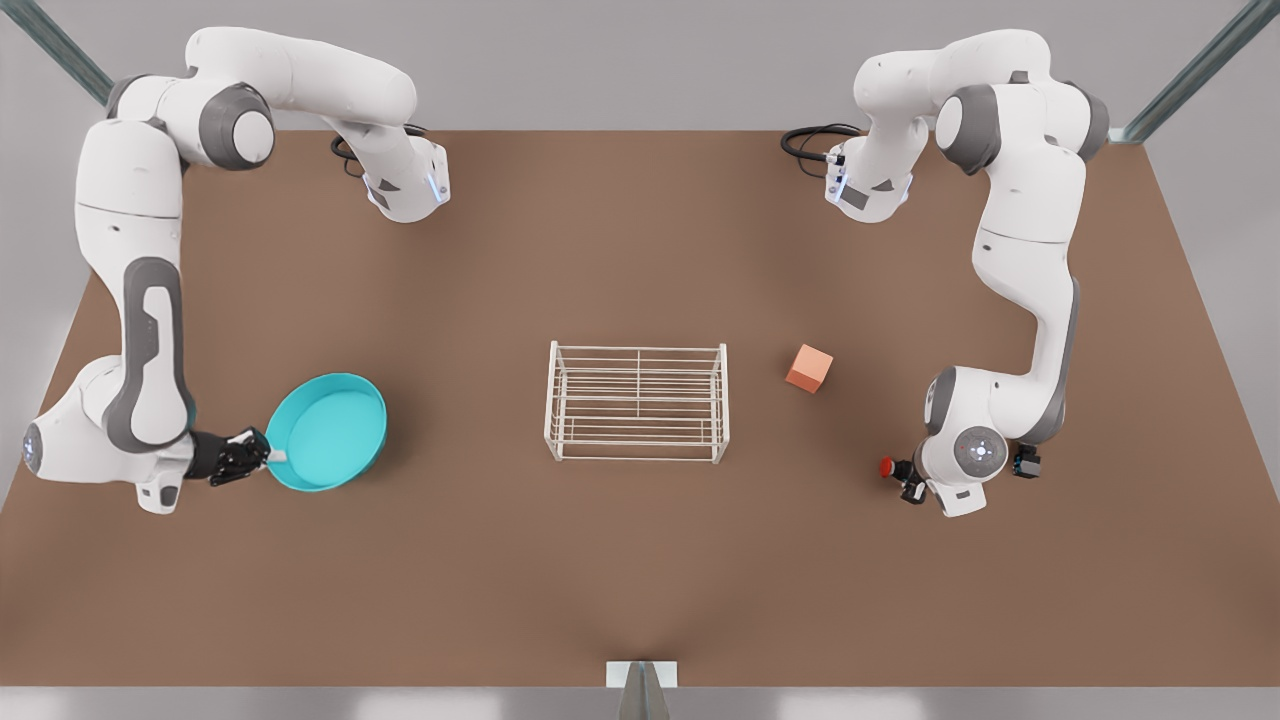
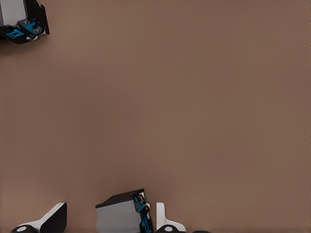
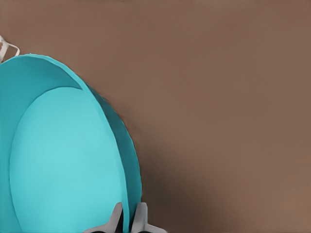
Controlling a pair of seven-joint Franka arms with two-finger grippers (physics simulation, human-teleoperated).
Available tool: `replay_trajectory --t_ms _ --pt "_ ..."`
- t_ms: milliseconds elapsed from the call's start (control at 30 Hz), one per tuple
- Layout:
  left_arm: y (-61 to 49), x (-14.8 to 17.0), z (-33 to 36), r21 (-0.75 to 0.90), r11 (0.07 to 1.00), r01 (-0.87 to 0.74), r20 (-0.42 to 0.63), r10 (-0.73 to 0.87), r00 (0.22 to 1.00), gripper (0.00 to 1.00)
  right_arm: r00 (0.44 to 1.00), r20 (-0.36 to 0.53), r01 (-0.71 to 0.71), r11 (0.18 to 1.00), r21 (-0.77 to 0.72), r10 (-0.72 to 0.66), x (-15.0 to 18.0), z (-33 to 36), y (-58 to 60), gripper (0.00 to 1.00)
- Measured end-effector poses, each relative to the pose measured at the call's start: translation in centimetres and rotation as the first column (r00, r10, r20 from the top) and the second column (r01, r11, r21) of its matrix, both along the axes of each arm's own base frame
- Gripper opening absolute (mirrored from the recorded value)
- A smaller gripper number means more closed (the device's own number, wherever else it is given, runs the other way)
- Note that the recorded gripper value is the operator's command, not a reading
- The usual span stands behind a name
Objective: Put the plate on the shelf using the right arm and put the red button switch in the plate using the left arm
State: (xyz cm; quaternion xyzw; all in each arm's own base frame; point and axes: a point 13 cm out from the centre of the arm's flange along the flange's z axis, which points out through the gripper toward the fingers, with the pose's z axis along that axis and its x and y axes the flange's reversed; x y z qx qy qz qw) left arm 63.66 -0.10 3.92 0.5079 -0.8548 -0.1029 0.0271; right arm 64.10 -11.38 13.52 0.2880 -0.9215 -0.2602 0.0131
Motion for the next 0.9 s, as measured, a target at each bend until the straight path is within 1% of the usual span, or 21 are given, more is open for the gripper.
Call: replay_trajectory --t_ms 167,300,500,567,733,800,900 --pt "-0.1 0.0 -0.1 -0.002 1.0 -0.001 0.001 0.001 1.0 0.91 0.998 -0.008 -0.064 0.996 0.057 0.065 -0.4 6.3 5.3 0.17" --pt "-0.2 0.0 -0.2 -0.004 1.0 -0.001 0.002 0.001 1.0 0.91 0.993 -0.022 -0.115 0.988 0.103 0.118 -0.7 9.6 10.9 0.17" --pt "-0.8 0.0 -0.2 -0.006 1.0 0.003 0.002 -0.003 1.0 0.91 0.98 -0.04 -0.183 0.967 0.178 0.193 -1.4 13.5 22.7 0.17" --pt "-0.9 -0.1 -0.3 -0.006 1.0 0.004 0.001 -0.004 1.0 0.9 0.976 -0.039 -0.203 0.96 0.192 0.214 -1.9 15.0 27.6 0.17" --pt "-0.9 -0.1 -0.3 -0.007 1.0 0.002 0.0 -0.002 1.0 0.9 0.976 -0.06 -0.195 0.966 0.17 0.208 -3.4 15.8 38.3 0.17" --pt "-0.9 -0.1 -0.4 -0.007 1.0 0.001 0.0 -0.001 1.0 0.9 0.977 -0.068 -0.192 0.969 0.156 0.204 -4.5 15.5 43.2 0.17" --pt "-0.9 -0.1 -0.4 -0.007 1.0 0.001 -0.001 -0.001 1.0 0.9 0.983 -0.079 -0.157 0.978 0.137 0.168 -5.8 14.8 48.8 0.17"
